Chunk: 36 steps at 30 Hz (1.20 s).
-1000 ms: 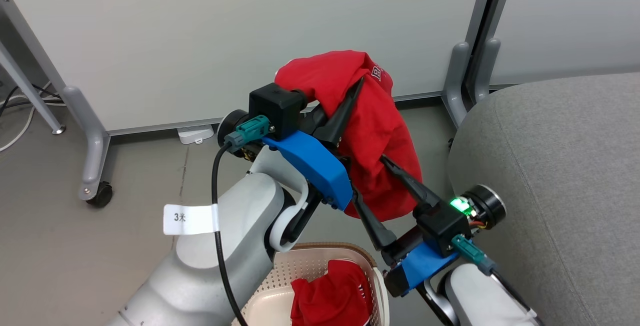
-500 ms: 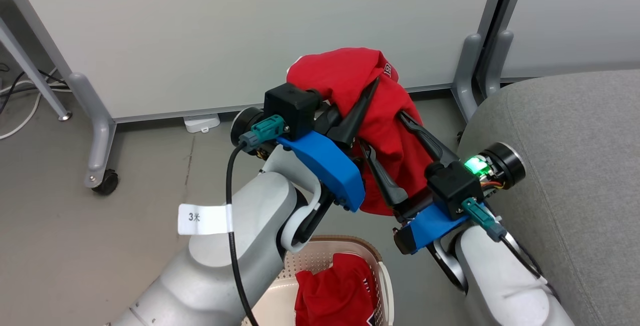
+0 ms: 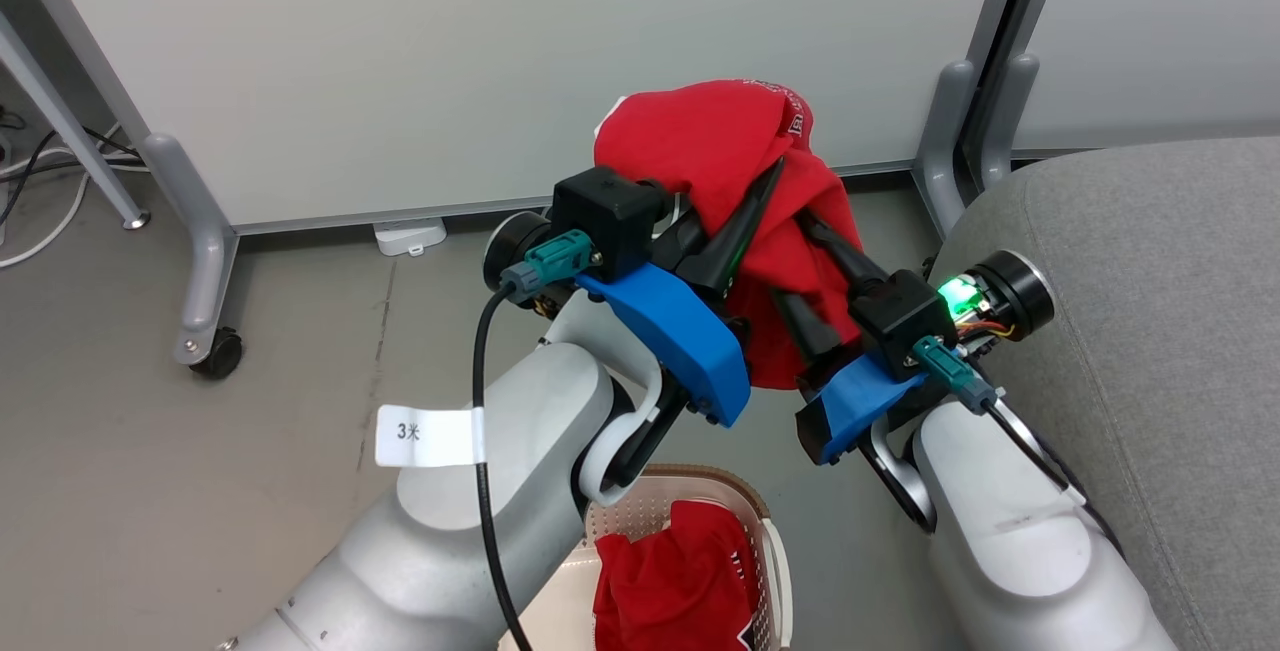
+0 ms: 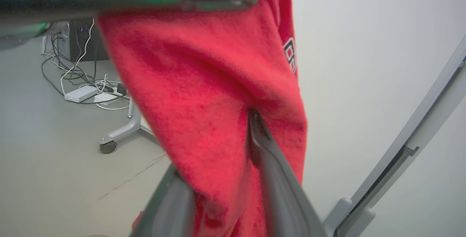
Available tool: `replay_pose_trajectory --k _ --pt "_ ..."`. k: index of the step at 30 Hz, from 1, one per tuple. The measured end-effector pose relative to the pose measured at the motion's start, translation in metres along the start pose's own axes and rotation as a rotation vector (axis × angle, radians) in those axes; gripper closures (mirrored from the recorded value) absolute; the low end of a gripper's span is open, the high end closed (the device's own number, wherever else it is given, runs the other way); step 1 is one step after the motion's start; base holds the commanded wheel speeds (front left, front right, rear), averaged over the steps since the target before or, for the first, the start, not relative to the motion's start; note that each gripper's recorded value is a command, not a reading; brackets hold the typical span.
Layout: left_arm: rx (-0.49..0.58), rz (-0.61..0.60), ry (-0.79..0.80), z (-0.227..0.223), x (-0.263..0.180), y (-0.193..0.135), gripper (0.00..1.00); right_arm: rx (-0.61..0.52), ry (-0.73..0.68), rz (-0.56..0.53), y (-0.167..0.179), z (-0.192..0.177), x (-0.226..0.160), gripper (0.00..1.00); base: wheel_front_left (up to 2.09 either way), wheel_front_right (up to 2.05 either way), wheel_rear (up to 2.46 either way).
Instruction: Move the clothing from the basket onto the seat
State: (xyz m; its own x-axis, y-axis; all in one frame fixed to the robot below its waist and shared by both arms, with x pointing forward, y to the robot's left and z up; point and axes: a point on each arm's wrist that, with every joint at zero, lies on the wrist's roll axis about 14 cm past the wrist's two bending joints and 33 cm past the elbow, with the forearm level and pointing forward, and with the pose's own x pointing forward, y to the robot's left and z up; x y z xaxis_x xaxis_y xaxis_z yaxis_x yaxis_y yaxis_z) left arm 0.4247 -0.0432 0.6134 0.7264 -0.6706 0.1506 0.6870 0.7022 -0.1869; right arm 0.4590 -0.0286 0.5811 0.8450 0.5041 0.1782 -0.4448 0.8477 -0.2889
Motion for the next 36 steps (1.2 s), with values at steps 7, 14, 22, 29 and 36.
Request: replay_pose_trajectory --k 7,14,22,29,36 --pt "0.000 -0.003 0.002 -0.001 0.001 0.000 1.00 0.014 -0.003 -0.002 -0.001 0.002 0.002 1.00 0.00 0.00 0.00" --pt "0.001 -0.003 0.002 -0.001 0.001 0.000 1.00 0.026 -0.005 -0.004 -0.001 0.002 0.001 1.00 0.00 0.00 0.00" --pt "0.009 0.003 0.002 -0.002 0.002 0.001 0.00 0.046 -0.006 -0.015 -0.004 0.002 0.000 1.00 0.00 0.00 0.00" --pt "0.014 0.007 0.020 -0.009 0.003 0.004 0.00 0.072 0.001 -0.042 -0.012 -0.003 -0.001 1.00 0.00 0.00 0.00" --pt "0.019 -0.012 0.055 -0.025 0.005 0.003 0.00 0.089 0.026 -0.102 -0.032 -0.015 -0.007 1.00 0.00 0.00 0.00"
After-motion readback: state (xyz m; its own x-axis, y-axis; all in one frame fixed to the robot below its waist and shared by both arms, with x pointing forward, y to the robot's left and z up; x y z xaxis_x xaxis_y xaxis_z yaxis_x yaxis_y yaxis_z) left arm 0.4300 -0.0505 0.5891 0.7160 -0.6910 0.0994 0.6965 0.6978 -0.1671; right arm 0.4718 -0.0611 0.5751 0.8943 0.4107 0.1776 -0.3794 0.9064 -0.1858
